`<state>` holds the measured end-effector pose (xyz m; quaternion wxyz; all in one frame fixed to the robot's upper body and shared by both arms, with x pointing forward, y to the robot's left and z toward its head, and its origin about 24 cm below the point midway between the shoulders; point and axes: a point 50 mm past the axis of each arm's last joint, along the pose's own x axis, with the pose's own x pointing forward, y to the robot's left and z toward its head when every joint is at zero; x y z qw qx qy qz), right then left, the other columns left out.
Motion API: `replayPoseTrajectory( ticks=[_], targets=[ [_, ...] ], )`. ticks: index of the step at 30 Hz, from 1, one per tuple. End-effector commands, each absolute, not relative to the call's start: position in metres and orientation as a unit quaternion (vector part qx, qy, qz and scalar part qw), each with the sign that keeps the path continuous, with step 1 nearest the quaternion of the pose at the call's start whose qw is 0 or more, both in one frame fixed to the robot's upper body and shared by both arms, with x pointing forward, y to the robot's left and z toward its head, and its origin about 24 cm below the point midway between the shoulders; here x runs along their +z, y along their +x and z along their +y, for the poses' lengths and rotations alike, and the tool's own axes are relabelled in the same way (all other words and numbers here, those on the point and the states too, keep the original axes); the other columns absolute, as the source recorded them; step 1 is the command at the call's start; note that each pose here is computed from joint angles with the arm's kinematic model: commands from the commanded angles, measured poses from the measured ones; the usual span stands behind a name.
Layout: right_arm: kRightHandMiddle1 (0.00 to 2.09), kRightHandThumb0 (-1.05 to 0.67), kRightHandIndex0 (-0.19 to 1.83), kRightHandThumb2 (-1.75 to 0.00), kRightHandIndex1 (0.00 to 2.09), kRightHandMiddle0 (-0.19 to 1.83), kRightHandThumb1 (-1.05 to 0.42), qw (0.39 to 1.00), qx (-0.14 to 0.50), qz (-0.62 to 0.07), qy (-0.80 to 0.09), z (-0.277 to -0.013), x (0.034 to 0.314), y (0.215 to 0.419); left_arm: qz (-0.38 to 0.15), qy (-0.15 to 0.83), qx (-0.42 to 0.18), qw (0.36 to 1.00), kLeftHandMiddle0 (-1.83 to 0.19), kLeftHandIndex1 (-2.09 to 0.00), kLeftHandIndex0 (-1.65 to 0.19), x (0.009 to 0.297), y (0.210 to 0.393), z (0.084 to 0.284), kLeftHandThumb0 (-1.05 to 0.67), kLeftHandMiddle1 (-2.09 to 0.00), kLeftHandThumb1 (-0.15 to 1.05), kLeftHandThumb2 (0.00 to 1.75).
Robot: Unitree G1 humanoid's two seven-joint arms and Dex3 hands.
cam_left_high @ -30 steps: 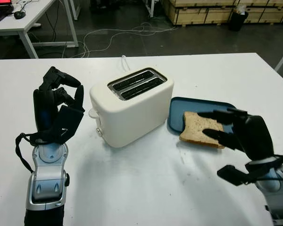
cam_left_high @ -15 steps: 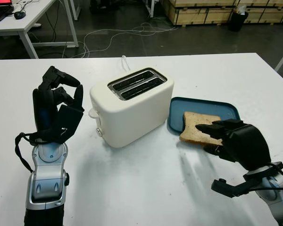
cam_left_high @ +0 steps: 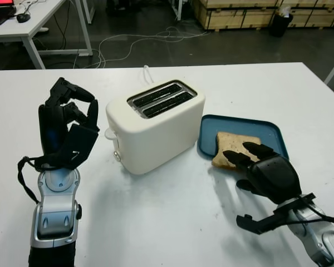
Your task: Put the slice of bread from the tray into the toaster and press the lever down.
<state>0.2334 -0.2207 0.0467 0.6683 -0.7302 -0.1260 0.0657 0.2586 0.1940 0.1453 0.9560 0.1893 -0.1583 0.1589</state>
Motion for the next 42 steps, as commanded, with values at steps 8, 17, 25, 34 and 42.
replayPoseTrajectory(
  ticks=[8,17,25,34,42],
  targets=[
    [0.0,0.25,0.53,-0.05,0.01,0.53,-0.89,0.63,0.056,-0.113,-0.766,-0.221,0.032,0.243,-0.179,0.186,0.156,0.953,-0.95,-1.75,-0.59,0.151,0.258,0.194,-0.12,-1.75,0.65,1.03],
    [0.03,0.15,0.63,0.0,0.04,0.61,-0.83,0.605,0.046,-0.131,-0.784,-0.211,0.027,0.254,-0.182,0.186,0.15,0.954,-0.95,-1.75,-0.59,0.151,0.257,0.193,-0.14,-1.75,0.65,1.03],
    [0.05,-0.21,1.07,-0.01,0.97,1.27,-0.76,0.593,0.027,-0.188,-0.782,-0.208,0.024,0.255,-0.186,0.179,0.146,0.955,-0.97,-1.75,-0.6,0.152,0.256,0.193,-0.15,-1.75,0.65,1.04],
    [1.2,-0.4,0.89,-0.14,1.73,0.95,-0.92,0.659,-0.012,-0.286,-0.695,-0.213,0.039,0.261,-0.185,0.182,0.144,0.955,-0.97,-1.75,-0.61,0.151,0.256,0.192,-0.16,-1.75,0.65,1.05],
    [1.36,-0.3,0.92,-0.1,1.75,0.89,-0.92,0.68,-0.056,-0.332,-0.651,-0.221,0.071,0.281,-0.187,0.181,0.143,0.955,-0.99,-1.75,-0.61,0.151,0.256,0.192,-0.14,-1.75,0.64,1.06]
  ],
)
